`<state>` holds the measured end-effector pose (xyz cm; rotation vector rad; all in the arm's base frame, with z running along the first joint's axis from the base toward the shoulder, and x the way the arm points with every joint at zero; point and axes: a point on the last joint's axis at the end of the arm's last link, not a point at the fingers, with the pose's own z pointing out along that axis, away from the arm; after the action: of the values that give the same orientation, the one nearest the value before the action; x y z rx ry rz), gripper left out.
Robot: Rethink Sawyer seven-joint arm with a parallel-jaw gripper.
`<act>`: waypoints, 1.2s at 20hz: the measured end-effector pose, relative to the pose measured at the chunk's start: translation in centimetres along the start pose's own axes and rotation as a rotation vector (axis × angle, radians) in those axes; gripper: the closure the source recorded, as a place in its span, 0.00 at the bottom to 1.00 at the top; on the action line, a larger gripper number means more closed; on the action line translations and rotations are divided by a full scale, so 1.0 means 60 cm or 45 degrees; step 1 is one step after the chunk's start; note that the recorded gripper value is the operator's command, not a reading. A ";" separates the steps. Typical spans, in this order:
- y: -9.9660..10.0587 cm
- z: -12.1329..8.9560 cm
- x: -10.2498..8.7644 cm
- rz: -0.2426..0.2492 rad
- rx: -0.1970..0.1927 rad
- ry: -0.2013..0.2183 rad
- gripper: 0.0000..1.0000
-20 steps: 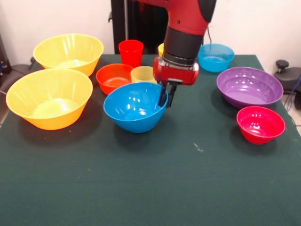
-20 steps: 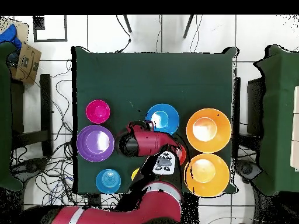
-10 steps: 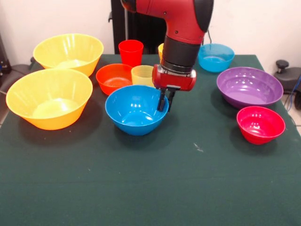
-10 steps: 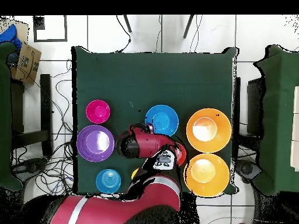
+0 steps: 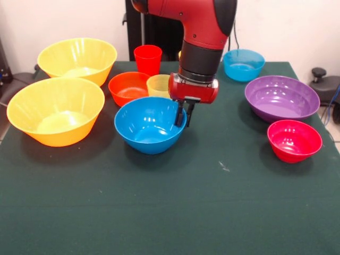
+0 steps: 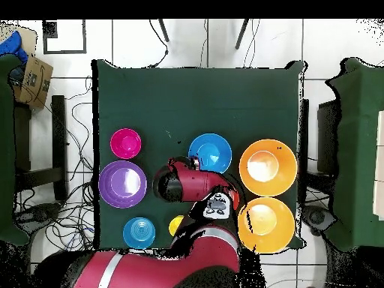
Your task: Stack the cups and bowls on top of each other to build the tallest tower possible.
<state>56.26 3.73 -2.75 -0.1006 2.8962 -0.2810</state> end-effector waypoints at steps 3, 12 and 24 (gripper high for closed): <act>0.001 -0.007 -0.006 0.001 -0.004 0.008 1.00; 0.019 -0.026 -0.023 0.010 -0.034 0.044 1.00; 0.062 -0.045 -0.038 0.043 -0.071 0.085 1.00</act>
<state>57.65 8.06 -0.40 -0.0531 2.9696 -0.2010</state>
